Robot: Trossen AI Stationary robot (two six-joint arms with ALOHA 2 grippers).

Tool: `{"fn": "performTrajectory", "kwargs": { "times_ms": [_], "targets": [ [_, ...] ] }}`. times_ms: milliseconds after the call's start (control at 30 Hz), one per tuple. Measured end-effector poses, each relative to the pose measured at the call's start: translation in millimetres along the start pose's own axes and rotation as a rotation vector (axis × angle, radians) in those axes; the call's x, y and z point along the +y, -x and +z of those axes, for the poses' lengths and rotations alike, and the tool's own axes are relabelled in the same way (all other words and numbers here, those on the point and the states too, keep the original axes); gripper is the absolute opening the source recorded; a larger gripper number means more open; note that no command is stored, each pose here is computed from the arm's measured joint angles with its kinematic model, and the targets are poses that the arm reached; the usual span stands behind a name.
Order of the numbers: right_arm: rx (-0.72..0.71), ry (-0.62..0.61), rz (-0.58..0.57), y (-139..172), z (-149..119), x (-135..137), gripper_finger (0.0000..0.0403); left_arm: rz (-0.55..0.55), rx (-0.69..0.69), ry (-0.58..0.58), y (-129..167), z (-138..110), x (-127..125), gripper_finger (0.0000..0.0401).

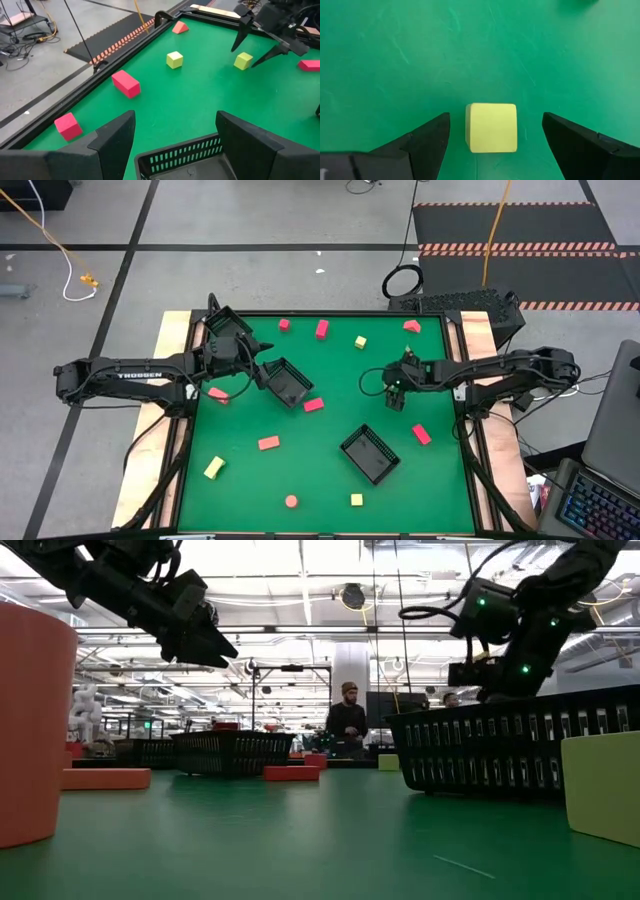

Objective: Sort & place blocks by color
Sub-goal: Put the light green block into the bottom black bin

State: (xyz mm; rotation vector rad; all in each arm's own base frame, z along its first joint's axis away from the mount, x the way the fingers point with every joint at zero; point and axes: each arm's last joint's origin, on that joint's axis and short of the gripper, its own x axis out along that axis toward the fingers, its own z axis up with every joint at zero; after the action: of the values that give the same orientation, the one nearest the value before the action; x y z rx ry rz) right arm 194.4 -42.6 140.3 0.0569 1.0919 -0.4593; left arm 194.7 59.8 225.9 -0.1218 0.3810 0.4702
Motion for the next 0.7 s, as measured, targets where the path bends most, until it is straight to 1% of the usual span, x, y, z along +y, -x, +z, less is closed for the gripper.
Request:
{"fn": "performTrajectory", "kwargs": {
  "times_ms": [100,233,333,467,600,700],
  "targets": [
    [-0.006,0.000,-0.006,-2.2,-3.1,0.0,0.0308,0.000,0.000,0.000,0.1,0.0,0.0,0.0278],
    [-0.024,0.003,-0.050,-2.3,-2.0,-1.1,0.0308,0.000,0.000,0.000,0.1,-0.1,0.0,0.0278],
    [-0.031,0.004,-0.048,-2.3,-1.2,-0.9,0.0299,0.000,0.000,0.000,0.1,0.0,0.0,0.0278],
    [-0.033,0.002,-0.042,-2.3,-1.0,-0.8,0.0270,0.001,0.000,0.000,0.1,0.0,0.0,0.0278],
    [-0.026,-0.007,0.026,-2.3,-1.2,1.2,0.0232,0.001,0.000,0.001,0.1,0.0,0.0,0.0278],
    [-0.024,-0.007,0.039,-2.3,-1.2,1.7,0.0205,0.001,0.000,0.001,0.1,0.0,0.0,0.0278]
  ]
}}
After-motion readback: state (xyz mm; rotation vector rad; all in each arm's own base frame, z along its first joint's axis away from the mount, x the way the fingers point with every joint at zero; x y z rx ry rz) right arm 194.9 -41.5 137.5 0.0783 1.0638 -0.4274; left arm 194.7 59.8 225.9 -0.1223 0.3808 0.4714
